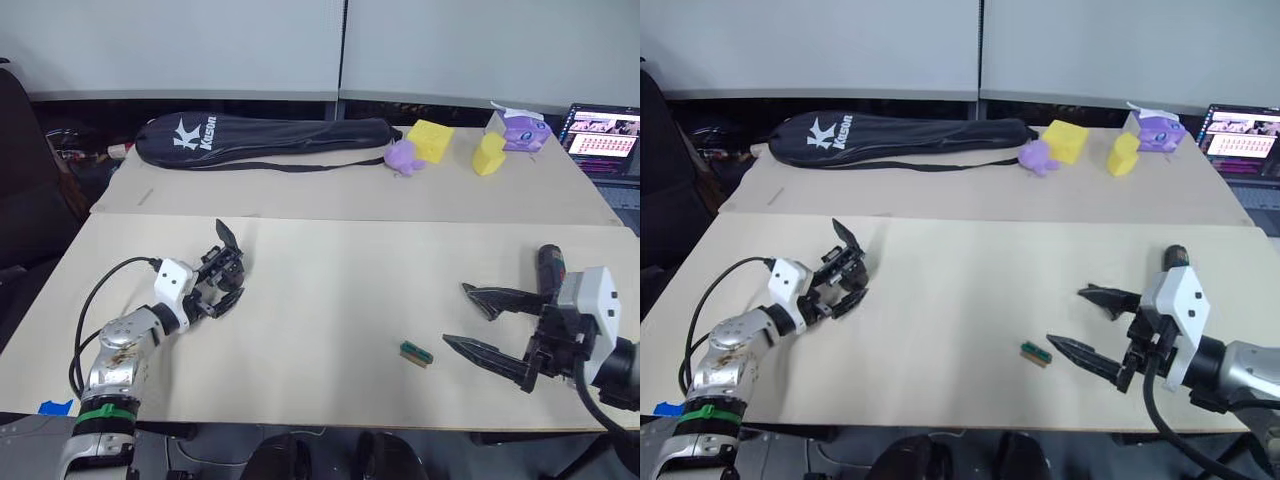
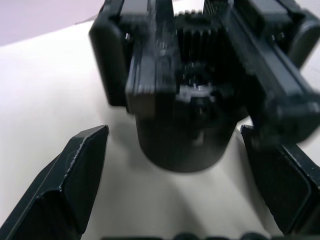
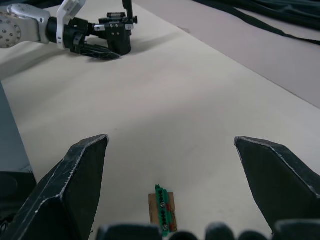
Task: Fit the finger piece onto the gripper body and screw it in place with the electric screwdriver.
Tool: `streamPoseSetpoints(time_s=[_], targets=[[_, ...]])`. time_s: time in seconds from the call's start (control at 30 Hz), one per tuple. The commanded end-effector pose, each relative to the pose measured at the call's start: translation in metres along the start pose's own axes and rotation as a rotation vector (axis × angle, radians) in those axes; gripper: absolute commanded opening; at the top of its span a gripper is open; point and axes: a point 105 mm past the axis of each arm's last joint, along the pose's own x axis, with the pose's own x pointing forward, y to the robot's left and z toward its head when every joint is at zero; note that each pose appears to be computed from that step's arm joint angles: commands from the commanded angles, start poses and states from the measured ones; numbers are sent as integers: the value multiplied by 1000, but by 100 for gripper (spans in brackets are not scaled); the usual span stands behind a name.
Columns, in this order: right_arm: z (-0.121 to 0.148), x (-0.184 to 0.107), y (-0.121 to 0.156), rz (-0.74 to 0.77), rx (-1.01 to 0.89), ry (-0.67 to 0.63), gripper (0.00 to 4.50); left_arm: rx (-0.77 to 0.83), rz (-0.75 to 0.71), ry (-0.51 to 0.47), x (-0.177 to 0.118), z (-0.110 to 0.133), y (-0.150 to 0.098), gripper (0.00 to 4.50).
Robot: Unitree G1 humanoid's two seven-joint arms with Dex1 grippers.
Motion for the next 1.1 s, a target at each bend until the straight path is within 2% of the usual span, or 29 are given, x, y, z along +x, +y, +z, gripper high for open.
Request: streamPoseSetpoints(time_s=[0.03,0.07,0.1,0.13,0.2,0.27,0.4,0.57,0.7,0.8,0.83,0.9,0.97,1.1], targets=[[7,4,-3,-32,-50,-45,447,-5,6,-24,11,-1,-5,450],[7,5,-3,-34,-49,-49,447,-8,8,-34,13,0,-6,450],[6,7,-3,-33,-49,-49,450,-7,22,-52,14,2,-6,397],[4,8,-2,-31,-51,-49,450,-9,27,-74,15,5,-7,392],[2,11,-1,-30,-52,-50,450,-19,50,-112,14,12,-9,328],[1,13,0,-28,-50,-55,450,-52,112,-162,14,20,-10,236],[0,17,2,-26,-51,-64,450,-76,247,-224,13,40,-20,237],[0,23,5,-20,-52,-80,450,-65,402,-194,17,54,-40,237],[-3,27,6,-17,-45,-84,450,-61,418,-138,20,46,-52,237],[-6,30,7,-13,-38,-82,450,-90,398,-90,24,30,-54,237],[-6,30,7,-13,-37,-82,450,-94,389,-78,24,26,-54,317],[-6,31,7,-12,-38,-82,450,-100,354,-53,19,18,-51,371],[-6,31,6,-12,-39,-82,450,-116,272,-40,13,12,-46,446],[-7,32,6,-8,-39,-80,450,-54,66,-52,-2,14,-32,446]])
